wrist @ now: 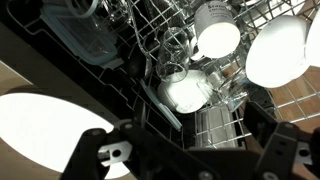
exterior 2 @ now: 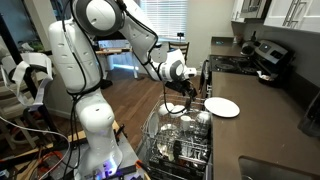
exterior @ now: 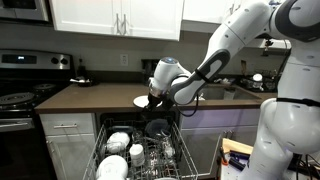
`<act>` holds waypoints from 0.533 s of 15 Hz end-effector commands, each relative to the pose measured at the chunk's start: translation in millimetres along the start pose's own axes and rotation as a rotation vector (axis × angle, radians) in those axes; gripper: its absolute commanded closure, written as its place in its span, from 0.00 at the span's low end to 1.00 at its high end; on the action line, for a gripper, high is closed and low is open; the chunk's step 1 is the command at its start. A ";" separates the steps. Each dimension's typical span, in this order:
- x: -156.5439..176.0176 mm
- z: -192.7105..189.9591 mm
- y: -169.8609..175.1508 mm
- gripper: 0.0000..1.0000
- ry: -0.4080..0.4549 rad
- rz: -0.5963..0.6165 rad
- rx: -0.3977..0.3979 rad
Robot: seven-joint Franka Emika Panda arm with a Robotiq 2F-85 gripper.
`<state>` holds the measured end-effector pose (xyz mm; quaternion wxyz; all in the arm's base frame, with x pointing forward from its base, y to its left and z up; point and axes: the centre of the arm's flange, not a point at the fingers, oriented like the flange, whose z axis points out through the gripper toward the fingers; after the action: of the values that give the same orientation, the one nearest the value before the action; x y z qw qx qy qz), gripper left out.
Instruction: Put a plate from the dishwasher on the counter
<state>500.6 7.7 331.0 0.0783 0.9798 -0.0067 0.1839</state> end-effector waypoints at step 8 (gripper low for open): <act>23.3 17.4 11.6 0.00 -0.016 -0.036 0.069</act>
<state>513.4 1.8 327.9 0.0525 0.9834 0.0034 0.1739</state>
